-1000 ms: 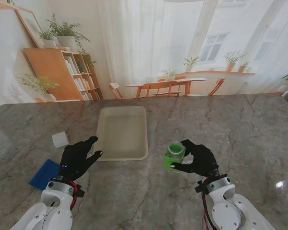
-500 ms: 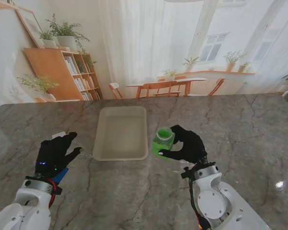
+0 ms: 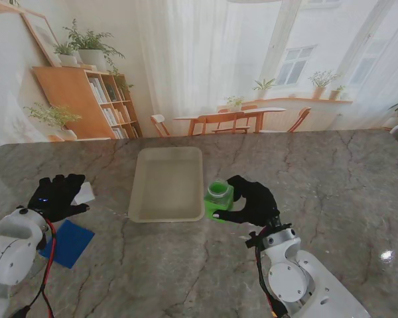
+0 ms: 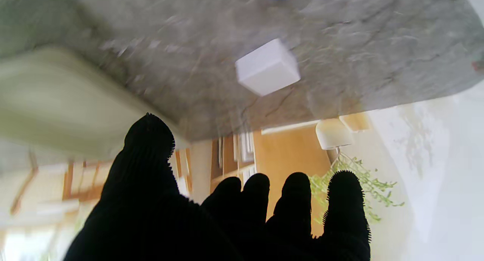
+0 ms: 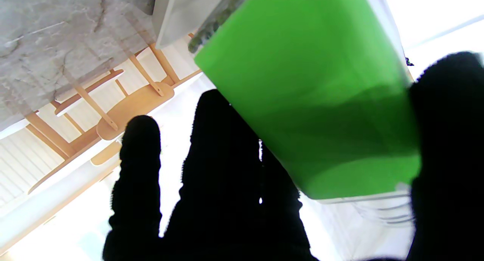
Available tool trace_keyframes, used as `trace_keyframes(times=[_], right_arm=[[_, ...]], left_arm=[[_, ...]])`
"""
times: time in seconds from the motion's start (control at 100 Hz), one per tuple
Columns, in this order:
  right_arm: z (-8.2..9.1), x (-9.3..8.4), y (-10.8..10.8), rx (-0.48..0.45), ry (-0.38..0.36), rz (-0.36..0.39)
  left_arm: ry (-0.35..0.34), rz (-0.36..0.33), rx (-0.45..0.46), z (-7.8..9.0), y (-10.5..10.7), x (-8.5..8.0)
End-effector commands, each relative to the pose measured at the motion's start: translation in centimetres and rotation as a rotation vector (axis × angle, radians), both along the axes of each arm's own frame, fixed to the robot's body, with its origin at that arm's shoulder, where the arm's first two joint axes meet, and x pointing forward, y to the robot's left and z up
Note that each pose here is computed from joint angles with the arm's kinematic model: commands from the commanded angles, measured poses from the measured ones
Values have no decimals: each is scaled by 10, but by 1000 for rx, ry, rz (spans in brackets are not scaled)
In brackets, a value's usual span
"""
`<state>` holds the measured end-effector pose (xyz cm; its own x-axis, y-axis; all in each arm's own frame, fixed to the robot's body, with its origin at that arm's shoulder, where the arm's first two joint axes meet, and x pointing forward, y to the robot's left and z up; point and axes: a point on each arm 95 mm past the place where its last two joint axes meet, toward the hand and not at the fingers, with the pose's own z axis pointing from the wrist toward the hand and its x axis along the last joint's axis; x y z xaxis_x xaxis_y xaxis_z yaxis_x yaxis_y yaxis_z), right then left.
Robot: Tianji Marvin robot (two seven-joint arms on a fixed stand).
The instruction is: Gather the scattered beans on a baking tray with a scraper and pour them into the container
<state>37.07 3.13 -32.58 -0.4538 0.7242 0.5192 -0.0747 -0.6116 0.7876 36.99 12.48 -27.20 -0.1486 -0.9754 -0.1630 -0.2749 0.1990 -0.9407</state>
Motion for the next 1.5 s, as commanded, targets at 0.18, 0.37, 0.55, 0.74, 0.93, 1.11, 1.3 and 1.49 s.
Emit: trace_keyframes(times=[0.18, 0.37, 0.55, 0.74, 0.93, 1.11, 1.3, 1.49], right_arm=[[-4, -1, 5, -11, 23, 14], [-5, -1, 6, -16, 26, 17], [-5, -1, 6, -20, 36, 17], [-6, -1, 7, -21, 43, 18], [-6, -1, 6, -22, 38, 9], [-6, -1, 5, -17, 35, 2], [-6, -2, 4, -16, 33, -4], [-5, -3, 2, -20, 31, -9]], left_arm=[[123, 10, 99, -13, 32, 48], [199, 14, 71, -28, 38, 78], [267, 2, 63, -44, 37, 97], [326, -18, 87, -57, 38, 115], [373, -8, 87, -67, 37, 121], [397, 8, 91, -76, 39, 118], [381, 40, 87, -85, 39, 117], [314, 73, 53, -90, 37, 119]])
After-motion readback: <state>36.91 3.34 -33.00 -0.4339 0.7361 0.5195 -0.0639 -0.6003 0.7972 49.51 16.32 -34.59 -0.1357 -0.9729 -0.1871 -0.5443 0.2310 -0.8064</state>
